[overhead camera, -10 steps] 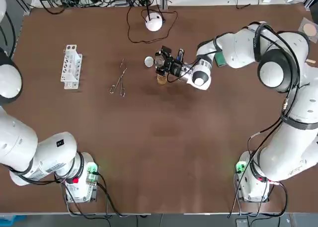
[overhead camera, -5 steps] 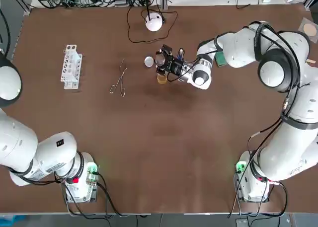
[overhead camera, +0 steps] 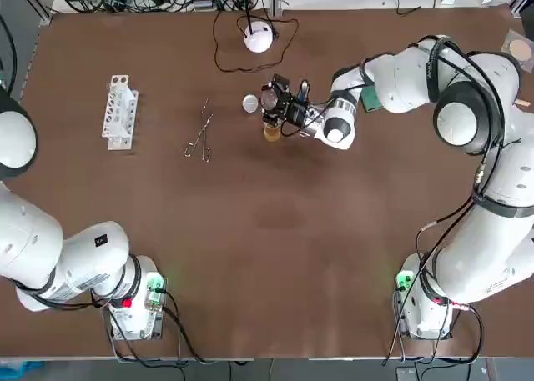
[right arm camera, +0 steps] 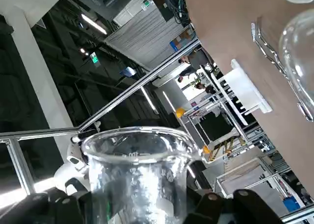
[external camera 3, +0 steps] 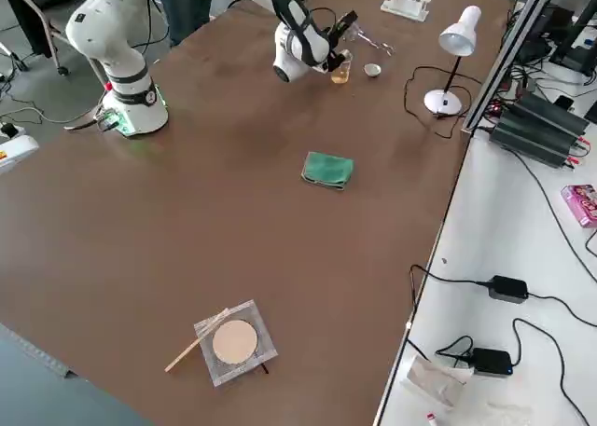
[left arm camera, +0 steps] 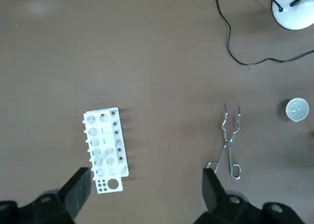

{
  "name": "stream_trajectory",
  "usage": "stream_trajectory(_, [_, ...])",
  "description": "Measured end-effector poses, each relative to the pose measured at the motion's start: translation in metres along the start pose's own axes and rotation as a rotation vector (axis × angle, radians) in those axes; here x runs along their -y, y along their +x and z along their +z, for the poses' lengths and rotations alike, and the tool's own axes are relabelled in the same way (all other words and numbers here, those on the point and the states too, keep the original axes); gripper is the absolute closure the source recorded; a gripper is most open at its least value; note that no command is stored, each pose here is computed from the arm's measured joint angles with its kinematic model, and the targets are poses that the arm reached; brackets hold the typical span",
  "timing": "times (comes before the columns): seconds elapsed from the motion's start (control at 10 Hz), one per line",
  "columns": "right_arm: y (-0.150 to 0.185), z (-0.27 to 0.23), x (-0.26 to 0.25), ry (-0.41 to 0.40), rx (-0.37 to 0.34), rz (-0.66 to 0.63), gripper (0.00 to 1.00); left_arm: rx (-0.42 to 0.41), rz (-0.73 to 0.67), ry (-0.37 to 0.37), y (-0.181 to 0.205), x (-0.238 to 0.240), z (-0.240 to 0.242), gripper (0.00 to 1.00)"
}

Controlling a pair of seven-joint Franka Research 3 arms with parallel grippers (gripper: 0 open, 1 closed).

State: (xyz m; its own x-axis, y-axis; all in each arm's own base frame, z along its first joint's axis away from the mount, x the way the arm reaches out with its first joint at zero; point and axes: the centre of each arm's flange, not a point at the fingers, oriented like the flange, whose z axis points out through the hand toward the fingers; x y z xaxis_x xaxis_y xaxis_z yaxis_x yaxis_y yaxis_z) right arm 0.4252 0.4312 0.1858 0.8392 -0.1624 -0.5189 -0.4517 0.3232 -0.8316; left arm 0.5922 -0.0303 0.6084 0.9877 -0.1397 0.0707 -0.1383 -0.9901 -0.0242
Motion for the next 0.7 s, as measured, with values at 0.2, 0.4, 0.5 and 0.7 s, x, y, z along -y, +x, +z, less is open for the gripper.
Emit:
stream_trajectory(0.2, [-0.001,0.000,-0.001,-0.011,0.012,-0.113,0.61,0.002,-0.001,0.018,0.002,-0.004,-0.005,0.00])
stream_trajectory(0.4, [-0.001,-0.002,-0.001,-0.049,0.038,-0.283,0.61,0.003,-0.001,0.029,0.002,-0.007,-0.004,0.00])
stream_trajectory(0.5, [0.001,-0.004,0.002,-0.072,0.049,-0.369,0.61,0.004,0.003,0.031,0.003,-0.010,-0.004,0.00])
stream_trajectory(0.7, [0.003,-0.006,0.010,-0.085,0.066,-0.552,0.61,0.006,-0.005,0.034,0.003,-0.006,-0.003,0.00])
